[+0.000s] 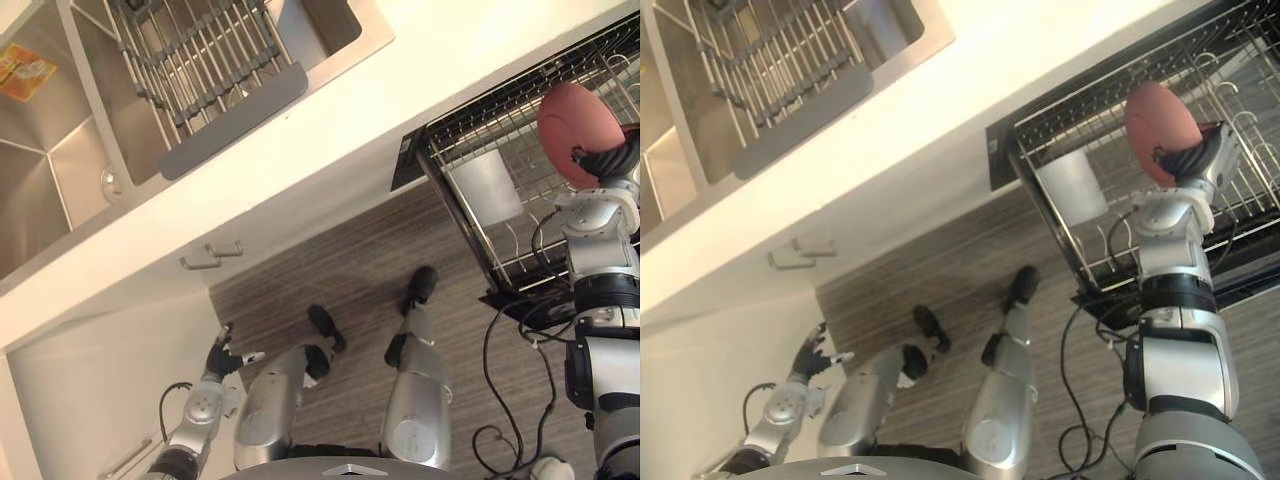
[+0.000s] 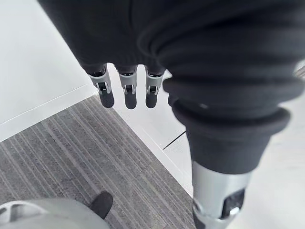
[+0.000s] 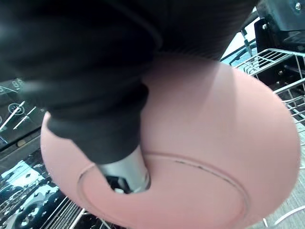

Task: Walk over to the sink, pick up the cup, carry it to the dishwasher, place the cup inside the dishwasher, then close the dishwasher door

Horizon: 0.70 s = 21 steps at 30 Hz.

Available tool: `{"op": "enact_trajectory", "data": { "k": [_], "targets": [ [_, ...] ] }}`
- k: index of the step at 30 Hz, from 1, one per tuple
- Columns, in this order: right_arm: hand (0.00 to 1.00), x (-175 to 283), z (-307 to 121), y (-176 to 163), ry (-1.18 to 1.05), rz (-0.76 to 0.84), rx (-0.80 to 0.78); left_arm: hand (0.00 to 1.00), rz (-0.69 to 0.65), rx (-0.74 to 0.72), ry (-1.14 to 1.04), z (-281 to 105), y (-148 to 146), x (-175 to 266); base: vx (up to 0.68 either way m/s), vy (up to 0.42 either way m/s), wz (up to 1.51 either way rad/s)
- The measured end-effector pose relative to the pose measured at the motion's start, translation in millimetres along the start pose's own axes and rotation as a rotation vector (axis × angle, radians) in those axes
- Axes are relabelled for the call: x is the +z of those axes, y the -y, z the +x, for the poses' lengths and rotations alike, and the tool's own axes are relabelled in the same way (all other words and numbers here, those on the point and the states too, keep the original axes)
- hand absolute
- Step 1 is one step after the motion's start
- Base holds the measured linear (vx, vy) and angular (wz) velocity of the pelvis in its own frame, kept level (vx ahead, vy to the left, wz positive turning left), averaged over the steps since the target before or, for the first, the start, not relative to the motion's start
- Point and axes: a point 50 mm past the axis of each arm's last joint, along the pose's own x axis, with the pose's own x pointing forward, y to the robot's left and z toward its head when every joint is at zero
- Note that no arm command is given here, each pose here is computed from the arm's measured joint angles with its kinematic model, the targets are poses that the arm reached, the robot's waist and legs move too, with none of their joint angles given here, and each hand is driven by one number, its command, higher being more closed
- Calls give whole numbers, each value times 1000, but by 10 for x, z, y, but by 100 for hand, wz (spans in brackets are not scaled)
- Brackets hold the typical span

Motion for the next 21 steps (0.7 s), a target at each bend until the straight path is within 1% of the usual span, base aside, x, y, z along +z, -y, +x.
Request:
{"op": "enact_trajectory", "data": {
  "k": [4,8,9,11,17,21],
  "targets": [
    [100,-119,-71,-39,-17,-7,51,0,0,10,-3,-7,-7,-12,1,0,-1],
    [100,-188,-115,-30,-14,-11,44,0,-2,13,-2,-20,-11,-26,0,0,0],
    [0,-190,-112,-21,-16,-3,41,0,-3,14,1,-22,-13,-25,0,0,0],
    [0,-180,-106,5,-18,25,47,0,-4,16,7,-21,-15,-19,0,0,0],
    [0,-205,-195,-113,-37,162,270,0,-23,49,-6,-36,-82,-55,-1,-6,-1],
    [0,-274,-308,-211,-76,288,334,0,-34,78,-38,-87,-143,-148,9,-15,-4]
  ]
}}
